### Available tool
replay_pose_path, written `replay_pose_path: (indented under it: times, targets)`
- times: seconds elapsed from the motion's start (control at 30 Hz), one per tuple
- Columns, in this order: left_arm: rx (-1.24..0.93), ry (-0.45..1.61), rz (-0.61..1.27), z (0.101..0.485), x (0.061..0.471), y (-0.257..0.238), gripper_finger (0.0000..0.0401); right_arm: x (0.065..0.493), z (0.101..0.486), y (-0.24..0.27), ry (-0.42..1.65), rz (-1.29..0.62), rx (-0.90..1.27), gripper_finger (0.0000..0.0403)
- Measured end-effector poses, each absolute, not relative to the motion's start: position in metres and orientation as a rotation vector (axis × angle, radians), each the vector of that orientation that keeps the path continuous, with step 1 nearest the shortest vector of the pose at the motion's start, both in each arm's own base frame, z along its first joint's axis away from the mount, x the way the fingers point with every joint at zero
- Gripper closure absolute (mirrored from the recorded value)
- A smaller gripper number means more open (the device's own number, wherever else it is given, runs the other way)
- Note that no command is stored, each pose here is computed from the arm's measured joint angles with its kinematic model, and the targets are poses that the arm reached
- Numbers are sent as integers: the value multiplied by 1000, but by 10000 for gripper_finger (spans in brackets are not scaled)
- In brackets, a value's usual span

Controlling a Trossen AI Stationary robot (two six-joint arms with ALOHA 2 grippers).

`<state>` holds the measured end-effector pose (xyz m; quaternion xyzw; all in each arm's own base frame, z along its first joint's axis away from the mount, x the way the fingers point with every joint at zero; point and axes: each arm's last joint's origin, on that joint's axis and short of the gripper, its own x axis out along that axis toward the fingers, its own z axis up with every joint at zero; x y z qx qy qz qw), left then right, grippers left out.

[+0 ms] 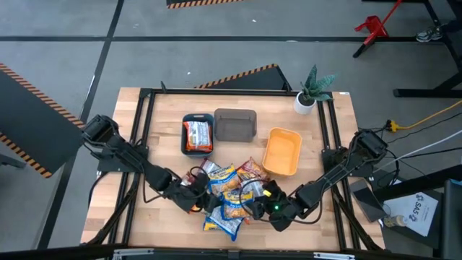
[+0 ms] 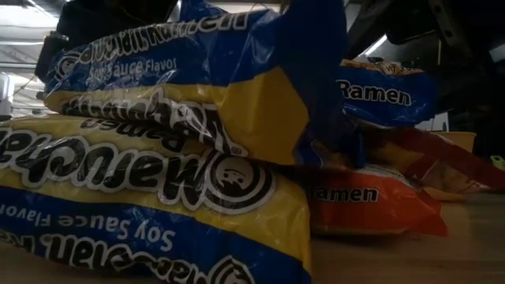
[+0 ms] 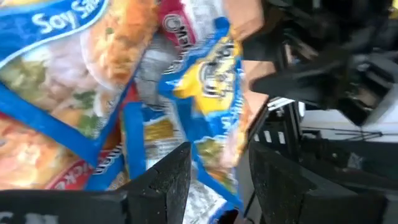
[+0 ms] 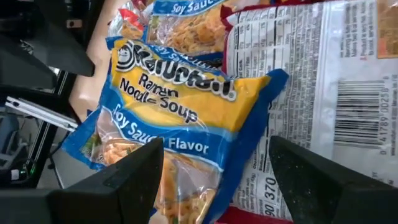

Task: Sort Maruchan noodles
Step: Put the blue noodle pack into the black bin

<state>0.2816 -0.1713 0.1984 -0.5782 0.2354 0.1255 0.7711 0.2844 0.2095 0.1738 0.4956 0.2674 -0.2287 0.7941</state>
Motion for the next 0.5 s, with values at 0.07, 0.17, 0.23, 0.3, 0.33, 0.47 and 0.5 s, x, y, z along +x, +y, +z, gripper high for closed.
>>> replay_pose_path:
  times: [0.07,0.17,0.23,0.3,0.33,0.47,0.5]
  targets:
    - [-1266,515,281,194,283,-172,247,285,175,210,576,-477,1077,123]
    - [-1310,500,258,191,288,-175,247,287,177,212,573,-441,1068,123]
    - [-1319,496,249,188,290,-177,247,289,178,212,562,-426,1068,123]
    - [-1325,491,244,186,292,-178,247,291,178,210,570,-423,1053,123]
    - [-1324,492,246,186,292,-177,247,291,178,209,575,-421,1049,123]
    - [-1324,491,251,185,293,-176,247,297,175,203,578,-432,1037,123]
    - [-1324,490,252,185,293,-176,247,299,173,201,584,-435,1035,123]
